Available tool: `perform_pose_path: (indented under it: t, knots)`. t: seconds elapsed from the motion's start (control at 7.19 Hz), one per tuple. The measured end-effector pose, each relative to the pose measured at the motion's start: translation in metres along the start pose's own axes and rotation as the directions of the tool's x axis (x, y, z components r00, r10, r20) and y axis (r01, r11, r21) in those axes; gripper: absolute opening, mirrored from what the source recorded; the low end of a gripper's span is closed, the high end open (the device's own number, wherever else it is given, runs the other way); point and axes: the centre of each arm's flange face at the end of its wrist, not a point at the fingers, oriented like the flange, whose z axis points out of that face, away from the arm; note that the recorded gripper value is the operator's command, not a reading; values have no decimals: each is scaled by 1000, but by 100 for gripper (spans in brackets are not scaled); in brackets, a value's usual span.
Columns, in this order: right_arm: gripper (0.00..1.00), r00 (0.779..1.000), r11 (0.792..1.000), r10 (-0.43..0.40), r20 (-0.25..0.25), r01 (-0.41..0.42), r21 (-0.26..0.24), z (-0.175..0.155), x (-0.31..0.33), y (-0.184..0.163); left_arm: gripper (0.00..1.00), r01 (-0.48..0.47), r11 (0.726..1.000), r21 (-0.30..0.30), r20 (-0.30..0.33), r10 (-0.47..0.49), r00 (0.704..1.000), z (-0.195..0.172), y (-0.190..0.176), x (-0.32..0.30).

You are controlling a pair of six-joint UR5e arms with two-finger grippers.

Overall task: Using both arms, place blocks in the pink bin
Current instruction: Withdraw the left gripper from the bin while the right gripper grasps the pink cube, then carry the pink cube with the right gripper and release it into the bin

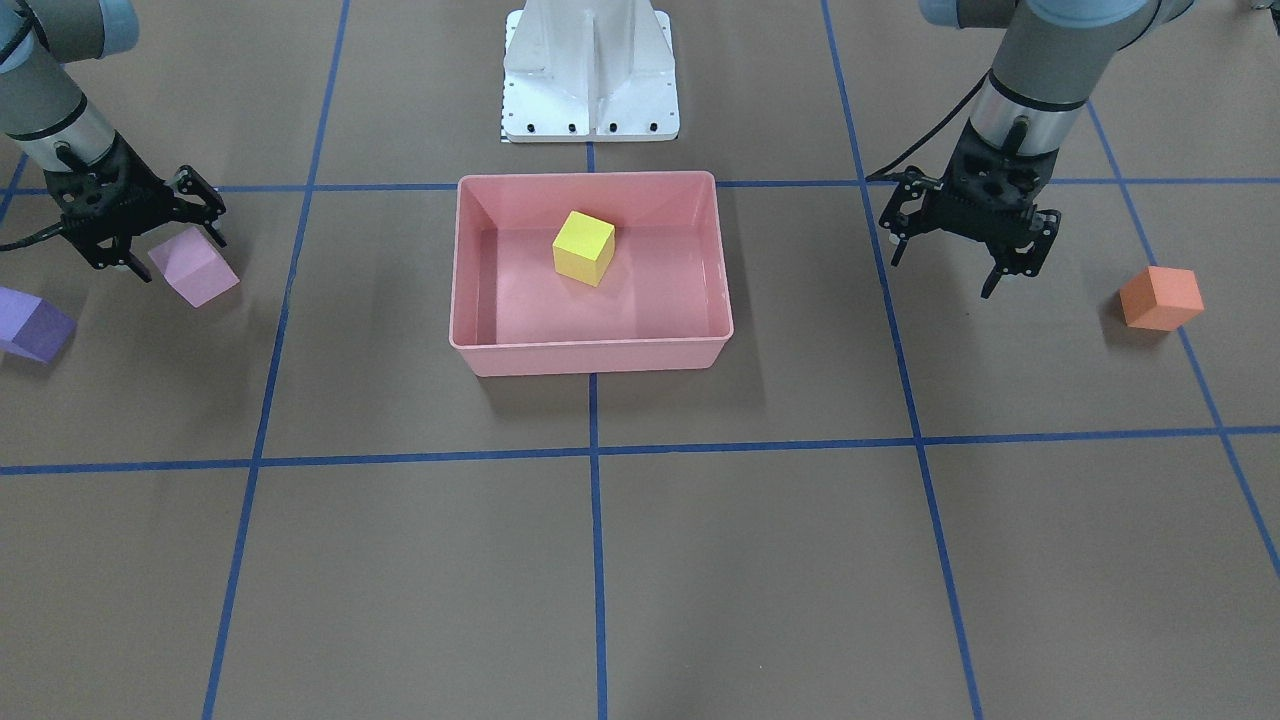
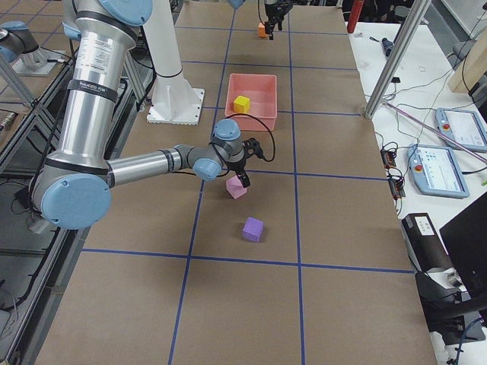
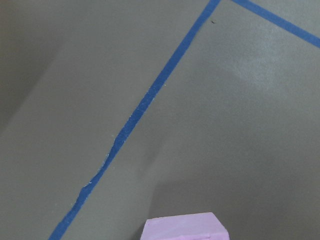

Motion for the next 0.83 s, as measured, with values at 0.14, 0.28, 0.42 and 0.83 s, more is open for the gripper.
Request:
perform_pose_path:
  t: [0.14,0.28,0.42,0.83]
  knots:
    - [99,1000,1000,14,0,-14,-8,8,3,4,100,0,1000,0,0,0,1000,0,0,0]
    - [82,1000,1000,25,1,-25,-14,16,6,9,100,0,1000,0,-1,0,1000,0,0,1]
    - [30,999,999,36,-6,-36,-17,25,4,13,100,0,1000,0,-2,0,1000,0,0,1]
    - [0,998,998,65,-13,-65,-11,32,-9,16,100,-3,1000,2,1,3,1000,-2,-1,-5]
